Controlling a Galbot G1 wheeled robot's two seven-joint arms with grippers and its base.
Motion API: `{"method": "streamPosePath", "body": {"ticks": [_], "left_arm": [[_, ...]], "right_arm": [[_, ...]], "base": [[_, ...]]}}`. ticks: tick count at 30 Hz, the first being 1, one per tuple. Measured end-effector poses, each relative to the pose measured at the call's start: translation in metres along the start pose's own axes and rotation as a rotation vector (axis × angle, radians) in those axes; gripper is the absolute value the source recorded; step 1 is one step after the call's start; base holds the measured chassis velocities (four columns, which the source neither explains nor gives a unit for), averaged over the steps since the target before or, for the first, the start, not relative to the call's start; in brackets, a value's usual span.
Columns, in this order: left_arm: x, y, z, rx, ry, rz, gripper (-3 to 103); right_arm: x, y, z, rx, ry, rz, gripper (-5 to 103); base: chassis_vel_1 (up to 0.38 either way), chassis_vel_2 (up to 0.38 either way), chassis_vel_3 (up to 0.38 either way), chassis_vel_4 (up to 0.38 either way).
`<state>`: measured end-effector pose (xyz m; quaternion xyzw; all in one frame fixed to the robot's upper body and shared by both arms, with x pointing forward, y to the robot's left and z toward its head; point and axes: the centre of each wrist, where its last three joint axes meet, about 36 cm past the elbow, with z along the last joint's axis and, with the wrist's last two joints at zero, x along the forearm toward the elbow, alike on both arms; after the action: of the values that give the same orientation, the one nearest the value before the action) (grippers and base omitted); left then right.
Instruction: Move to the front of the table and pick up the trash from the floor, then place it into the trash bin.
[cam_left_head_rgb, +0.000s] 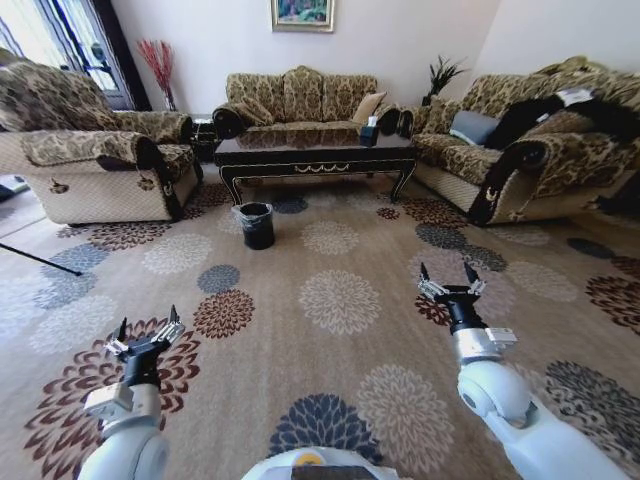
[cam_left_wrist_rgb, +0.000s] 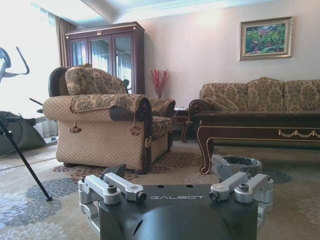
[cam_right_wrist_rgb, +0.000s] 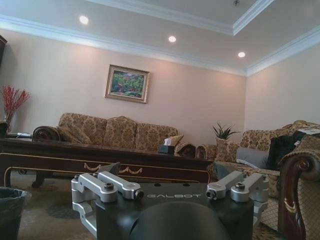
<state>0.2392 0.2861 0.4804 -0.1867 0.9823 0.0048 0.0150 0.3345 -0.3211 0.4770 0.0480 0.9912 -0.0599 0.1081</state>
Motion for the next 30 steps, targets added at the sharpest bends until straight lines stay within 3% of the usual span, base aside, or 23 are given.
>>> {"method": "streamPosePath", "body": {"ticks": [30], "left_arm": [[0.0000,0.0000,0.0000,0.000,0.000,0.000,100]], "right_arm": [[0.0000,0.0000,0.0000,0.000,0.000,0.000,100]], "base": [[-0.001,0.002,0.001,-0.001]]}}
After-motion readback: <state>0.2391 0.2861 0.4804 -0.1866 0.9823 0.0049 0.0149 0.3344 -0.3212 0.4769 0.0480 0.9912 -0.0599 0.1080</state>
